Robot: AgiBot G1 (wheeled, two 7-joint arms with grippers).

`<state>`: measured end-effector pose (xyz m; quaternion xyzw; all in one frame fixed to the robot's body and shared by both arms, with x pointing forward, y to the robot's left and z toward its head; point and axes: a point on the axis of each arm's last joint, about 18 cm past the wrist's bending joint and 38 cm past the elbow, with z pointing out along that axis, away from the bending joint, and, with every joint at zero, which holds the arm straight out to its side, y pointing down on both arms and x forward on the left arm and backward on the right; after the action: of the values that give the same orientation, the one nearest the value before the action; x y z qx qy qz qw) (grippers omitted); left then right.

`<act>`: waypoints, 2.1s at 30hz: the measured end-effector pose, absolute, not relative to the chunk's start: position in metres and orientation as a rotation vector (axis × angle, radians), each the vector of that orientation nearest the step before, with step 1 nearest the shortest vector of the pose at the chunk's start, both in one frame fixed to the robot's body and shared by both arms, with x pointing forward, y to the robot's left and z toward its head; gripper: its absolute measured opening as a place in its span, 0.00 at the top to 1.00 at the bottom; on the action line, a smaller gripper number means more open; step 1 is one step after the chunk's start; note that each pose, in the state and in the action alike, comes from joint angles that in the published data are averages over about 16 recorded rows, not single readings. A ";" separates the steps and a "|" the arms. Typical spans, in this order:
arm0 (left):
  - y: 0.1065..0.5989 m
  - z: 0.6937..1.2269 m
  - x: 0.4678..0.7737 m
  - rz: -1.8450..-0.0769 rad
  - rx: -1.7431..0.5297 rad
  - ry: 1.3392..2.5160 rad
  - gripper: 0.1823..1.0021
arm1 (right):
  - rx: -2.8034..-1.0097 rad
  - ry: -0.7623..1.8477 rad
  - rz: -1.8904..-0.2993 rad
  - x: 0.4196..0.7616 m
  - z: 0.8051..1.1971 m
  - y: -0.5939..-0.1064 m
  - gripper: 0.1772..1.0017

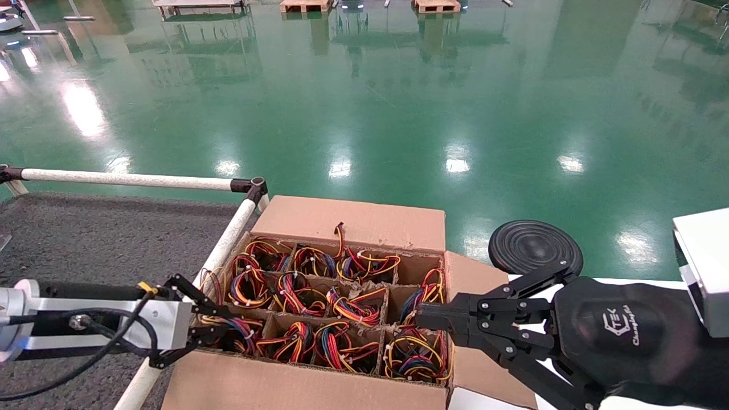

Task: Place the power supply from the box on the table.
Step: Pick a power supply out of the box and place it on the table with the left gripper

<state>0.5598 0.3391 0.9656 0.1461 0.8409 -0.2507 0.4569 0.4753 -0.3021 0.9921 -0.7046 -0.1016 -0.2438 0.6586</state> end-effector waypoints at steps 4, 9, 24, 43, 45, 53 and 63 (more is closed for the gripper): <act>0.340 0.980 0.555 -0.651 0.354 2.030 0.95 | -1.595 -0.230 -0.552 0.475 0.992 -0.302 0.98; 0.341 1.005 0.547 -0.696 0.352 1.956 0.96 | -1.595 -0.230 -0.552 0.475 0.992 -0.302 0.98; 0.348 1.103 0.509 -0.752 0.419 1.612 0.96 | -1.595 -0.230 -0.552 0.475 0.992 -0.302 0.98; 0.400 1.196 0.466 -0.506 0.386 1.280 0.97 | -1.595 -0.230 -0.552 0.475 0.992 -0.302 0.98; 0.408 1.198 0.467 -0.484 0.362 1.280 0.97 | -1.595 -0.230 -0.552 0.475 0.992 -0.302 0.98; 0.438 1.192 0.482 -0.429 0.260 1.331 0.97 | -1.595 -0.230 -0.552 0.475 0.992 -0.302 0.98; 0.469 1.164 0.506 -0.407 0.140 1.448 0.97 | -1.595 -0.230 -0.552 0.475 0.992 -0.302 0.98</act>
<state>0.5061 0.4688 1.1639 0.0634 0.6571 -0.1848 0.7281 0.4753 -0.3021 0.9921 -0.7046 -0.1016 -0.2438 0.6586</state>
